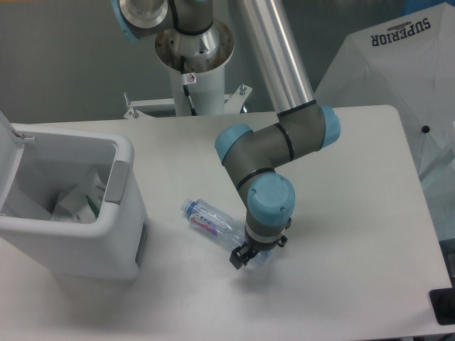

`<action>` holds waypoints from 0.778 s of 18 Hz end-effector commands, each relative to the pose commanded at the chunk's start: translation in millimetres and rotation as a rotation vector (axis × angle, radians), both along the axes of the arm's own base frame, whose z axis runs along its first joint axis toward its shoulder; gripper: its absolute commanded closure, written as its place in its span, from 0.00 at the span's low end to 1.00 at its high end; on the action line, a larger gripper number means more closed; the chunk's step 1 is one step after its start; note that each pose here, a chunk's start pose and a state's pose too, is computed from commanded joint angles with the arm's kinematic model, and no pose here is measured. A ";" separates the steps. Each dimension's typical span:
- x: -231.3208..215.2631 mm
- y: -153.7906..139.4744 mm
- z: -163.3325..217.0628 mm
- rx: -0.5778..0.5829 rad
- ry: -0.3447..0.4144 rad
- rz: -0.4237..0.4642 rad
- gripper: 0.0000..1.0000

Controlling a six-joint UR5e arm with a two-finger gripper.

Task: Place the trash in the trash can
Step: 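Move the open gripper over the clear water bottle and descend, then align the gripper along the bottle and close on its body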

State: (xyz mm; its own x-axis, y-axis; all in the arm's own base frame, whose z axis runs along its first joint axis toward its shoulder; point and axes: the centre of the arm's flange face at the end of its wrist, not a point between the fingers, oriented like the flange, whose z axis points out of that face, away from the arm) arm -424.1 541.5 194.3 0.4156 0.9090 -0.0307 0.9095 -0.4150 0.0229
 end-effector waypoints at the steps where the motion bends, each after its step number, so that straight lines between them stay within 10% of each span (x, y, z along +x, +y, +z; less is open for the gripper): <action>1: -0.4 0.3 0.6 0.001 0.002 0.011 0.11; 14: 30.0 37.0 13.8 0.025 0.036 -0.034 0.37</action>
State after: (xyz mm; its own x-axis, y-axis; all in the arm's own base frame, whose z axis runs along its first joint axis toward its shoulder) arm -394.1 578.5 208.1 0.4450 0.8952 -0.0238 0.8951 -0.4454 -0.0208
